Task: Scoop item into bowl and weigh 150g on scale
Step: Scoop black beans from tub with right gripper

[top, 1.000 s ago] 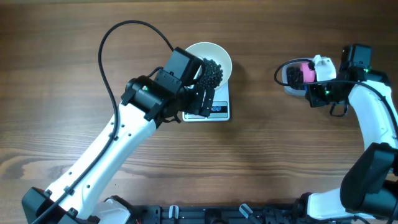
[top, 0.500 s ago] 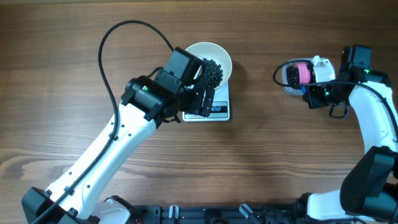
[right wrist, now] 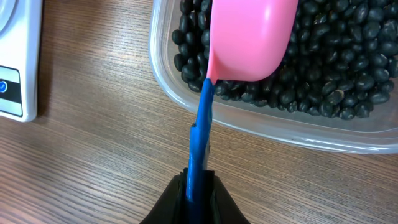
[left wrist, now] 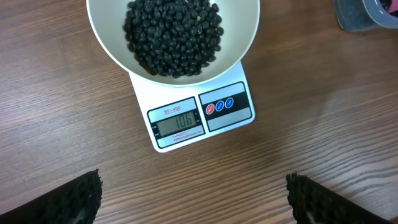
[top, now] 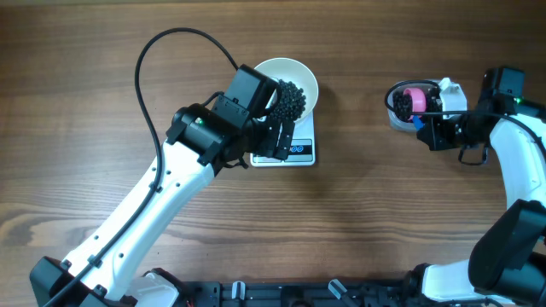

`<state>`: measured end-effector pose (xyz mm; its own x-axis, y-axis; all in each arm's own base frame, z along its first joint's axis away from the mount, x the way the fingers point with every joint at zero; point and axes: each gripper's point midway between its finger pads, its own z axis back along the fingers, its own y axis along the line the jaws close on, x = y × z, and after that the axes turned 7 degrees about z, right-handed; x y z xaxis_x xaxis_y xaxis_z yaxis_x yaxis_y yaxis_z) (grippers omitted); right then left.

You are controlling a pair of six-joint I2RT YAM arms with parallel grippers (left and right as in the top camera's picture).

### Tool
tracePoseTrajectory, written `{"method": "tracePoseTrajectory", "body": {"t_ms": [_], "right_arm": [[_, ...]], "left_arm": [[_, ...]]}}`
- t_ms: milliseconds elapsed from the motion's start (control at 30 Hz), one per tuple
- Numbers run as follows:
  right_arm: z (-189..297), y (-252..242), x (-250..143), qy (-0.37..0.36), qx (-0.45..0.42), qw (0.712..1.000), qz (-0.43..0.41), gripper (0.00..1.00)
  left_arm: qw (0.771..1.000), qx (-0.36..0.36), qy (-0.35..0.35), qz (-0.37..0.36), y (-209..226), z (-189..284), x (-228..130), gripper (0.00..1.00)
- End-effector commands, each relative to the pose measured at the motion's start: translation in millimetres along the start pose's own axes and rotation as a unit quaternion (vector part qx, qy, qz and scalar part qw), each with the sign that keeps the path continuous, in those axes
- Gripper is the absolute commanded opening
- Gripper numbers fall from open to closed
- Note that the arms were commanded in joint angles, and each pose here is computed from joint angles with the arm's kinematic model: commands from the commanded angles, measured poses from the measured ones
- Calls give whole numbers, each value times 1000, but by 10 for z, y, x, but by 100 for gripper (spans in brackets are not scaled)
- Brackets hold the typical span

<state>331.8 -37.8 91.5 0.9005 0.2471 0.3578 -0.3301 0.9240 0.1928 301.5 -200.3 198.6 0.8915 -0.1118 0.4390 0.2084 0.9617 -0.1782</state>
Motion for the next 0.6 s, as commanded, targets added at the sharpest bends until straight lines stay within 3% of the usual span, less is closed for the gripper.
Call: {"method": "tracePoseTrajectory", "body": {"t_ms": [0, 567], "right_arm": [[68, 109, 117, -32, 25, 999, 17, 4], [99, 116, 173, -55, 43, 998, 5, 4]], "left_arm": [[1000, -2, -15, -7, -20, 85, 58, 100], [1000, -2, -15, -7, -21, 85, 58, 100]]}}
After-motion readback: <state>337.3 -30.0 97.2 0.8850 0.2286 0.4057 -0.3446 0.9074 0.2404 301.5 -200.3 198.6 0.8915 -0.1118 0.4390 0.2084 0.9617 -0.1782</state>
